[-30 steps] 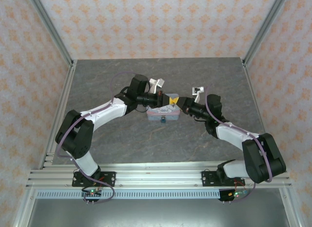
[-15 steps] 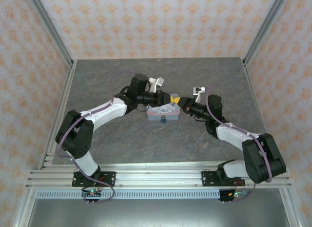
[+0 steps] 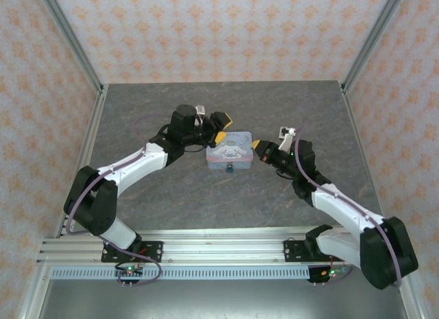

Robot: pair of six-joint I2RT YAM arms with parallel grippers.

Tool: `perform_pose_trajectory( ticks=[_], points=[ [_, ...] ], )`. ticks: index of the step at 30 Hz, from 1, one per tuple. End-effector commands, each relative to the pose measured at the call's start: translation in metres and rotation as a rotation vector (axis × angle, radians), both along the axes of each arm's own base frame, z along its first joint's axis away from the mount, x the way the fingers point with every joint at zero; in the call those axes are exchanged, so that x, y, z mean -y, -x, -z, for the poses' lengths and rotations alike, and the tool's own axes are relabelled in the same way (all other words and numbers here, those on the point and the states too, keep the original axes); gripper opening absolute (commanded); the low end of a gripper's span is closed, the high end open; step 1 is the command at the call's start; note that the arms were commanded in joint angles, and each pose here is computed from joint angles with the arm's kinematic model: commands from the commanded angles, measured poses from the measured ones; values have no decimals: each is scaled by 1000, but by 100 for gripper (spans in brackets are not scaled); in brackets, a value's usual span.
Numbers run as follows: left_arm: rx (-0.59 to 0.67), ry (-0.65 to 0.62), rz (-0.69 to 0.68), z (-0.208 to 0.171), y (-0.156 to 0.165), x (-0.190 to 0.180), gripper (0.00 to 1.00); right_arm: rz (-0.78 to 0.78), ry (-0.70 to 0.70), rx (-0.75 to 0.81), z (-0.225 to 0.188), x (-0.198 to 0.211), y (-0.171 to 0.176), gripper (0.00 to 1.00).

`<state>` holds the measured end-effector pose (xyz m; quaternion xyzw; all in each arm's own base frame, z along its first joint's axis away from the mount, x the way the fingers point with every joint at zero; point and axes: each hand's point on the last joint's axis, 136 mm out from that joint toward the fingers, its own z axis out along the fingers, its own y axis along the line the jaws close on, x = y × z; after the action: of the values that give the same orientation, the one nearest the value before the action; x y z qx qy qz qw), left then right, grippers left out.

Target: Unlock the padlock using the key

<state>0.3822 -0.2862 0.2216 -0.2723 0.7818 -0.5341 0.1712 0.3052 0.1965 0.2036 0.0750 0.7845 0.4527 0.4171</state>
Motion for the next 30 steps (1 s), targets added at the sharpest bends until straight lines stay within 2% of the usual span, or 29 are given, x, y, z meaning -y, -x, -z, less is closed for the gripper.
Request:
perform_pose_trajectory(
  ticks=[1,7,14,30],
  points=[
    [-159,36,-90,14,9,-2,64,117,200,143,-17,14,-5,0],
    [-234,32,-106,27,14,9,56,129,410,295,-39,-1,7,0],
    [-235,48,-66,21,15,30,52,89,543,382,-50,-25,13,0],
    [-225,105,-39,10,25,45,43,103,601,406,-47,-33,7,0]
  ],
)
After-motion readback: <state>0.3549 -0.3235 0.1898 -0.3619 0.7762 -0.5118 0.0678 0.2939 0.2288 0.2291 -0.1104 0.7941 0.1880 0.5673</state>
